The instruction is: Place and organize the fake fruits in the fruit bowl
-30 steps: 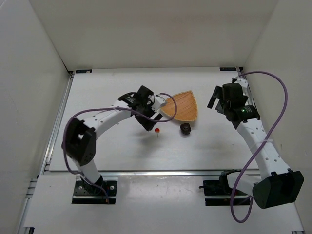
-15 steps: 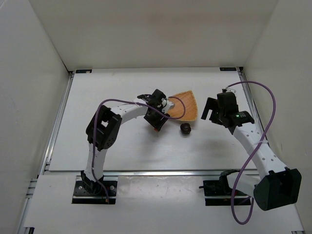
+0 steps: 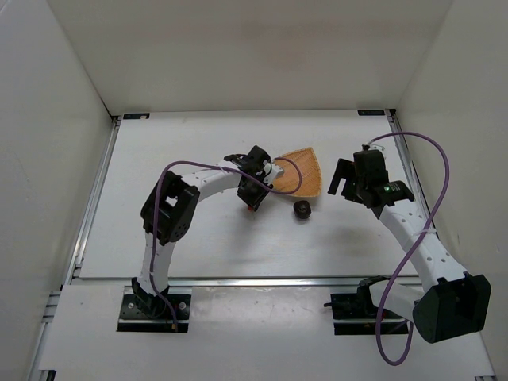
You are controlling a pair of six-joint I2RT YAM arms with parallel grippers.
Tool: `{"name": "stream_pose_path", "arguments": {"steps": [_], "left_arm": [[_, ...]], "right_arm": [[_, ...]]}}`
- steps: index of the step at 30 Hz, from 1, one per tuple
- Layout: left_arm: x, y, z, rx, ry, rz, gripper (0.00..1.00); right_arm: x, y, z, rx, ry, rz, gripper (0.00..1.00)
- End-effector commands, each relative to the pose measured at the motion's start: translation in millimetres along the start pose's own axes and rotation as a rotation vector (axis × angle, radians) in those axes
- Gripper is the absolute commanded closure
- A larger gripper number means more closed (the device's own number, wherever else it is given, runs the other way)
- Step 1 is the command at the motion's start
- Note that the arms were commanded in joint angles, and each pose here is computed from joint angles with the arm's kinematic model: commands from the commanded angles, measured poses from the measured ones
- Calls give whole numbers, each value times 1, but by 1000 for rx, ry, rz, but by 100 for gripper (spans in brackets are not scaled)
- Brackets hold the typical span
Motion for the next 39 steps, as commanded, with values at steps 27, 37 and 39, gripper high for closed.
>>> {"name": "stream_pose_path", "arguments": {"steps": [27,37,39], "left_arm": [[-195,11,-34,-104,-483,186,52],[-201,4,-39,-92,-517,188,17],[-204,3,-61,-104,-550,173,11]], "right_arm": [[12,16,6,-154,44,-140,1],[48,38,-1,-296,86,-228,1],[52,43,0,-286,77,-255,1]]}}
Point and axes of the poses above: each gripper's point midway between its finger pads, its own z axis out along the fingers, its own y axis along the line the jaws close on, x = y × z, the point moved 6 cm from there along -z, back along the fingers, and after that the axes turned 4 degrees about z, right-handed, at the moved point
